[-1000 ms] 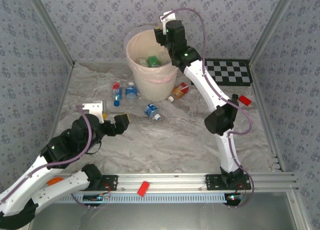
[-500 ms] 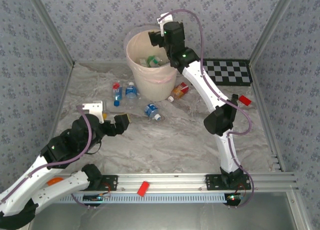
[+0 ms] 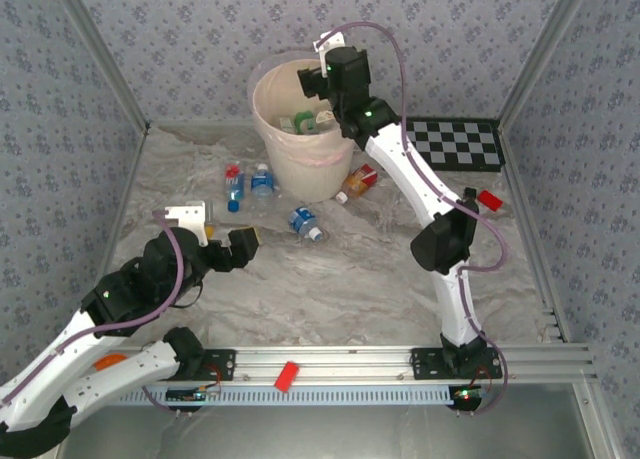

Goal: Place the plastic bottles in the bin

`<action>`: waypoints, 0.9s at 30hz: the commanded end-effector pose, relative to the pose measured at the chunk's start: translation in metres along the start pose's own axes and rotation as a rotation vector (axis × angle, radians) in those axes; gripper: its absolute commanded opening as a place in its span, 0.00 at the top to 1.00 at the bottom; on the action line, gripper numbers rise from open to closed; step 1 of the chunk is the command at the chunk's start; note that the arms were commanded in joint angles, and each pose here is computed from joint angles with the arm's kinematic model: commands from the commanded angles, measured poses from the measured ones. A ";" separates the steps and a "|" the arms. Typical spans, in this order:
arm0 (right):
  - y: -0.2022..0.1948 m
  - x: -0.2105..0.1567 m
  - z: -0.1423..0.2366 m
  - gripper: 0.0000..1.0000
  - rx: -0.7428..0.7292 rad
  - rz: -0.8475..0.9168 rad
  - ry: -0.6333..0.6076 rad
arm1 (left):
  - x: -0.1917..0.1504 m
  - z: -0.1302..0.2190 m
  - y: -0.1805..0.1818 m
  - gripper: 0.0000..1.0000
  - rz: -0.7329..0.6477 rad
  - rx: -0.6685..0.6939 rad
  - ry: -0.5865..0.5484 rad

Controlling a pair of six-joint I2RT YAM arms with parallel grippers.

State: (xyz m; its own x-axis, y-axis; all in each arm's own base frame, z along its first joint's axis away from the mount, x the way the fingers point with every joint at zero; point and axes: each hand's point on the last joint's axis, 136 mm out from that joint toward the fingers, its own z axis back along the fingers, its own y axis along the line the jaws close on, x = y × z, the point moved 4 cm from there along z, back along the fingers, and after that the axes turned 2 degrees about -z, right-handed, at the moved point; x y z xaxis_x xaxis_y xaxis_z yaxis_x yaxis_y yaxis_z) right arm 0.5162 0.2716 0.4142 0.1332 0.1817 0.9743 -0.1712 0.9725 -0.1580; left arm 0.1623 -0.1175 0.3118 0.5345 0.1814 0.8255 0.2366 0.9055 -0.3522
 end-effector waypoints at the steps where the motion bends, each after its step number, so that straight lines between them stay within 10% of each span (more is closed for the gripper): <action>1: -0.017 0.031 0.037 0.01 -0.019 -0.063 -0.045 | 0.001 0.000 0.002 0.00 0.005 0.016 -0.009; 15: -0.054 -0.010 0.150 0.01 0.037 -0.243 -0.004 | -0.012 -0.037 0.033 0.00 0.019 0.187 0.063; 27: -0.055 -0.120 0.217 0.01 0.201 -0.342 0.134 | -0.005 -0.101 0.084 0.00 0.142 0.277 0.218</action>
State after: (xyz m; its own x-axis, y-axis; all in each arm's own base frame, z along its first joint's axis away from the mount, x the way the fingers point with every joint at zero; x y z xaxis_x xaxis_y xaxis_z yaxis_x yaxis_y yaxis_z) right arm 0.3091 0.1619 0.3550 0.3068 -0.0783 0.9486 -0.2335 0.9600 0.1547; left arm 0.2463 -0.0732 0.2208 0.7145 0.2751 0.6433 -0.1313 0.9558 -0.2630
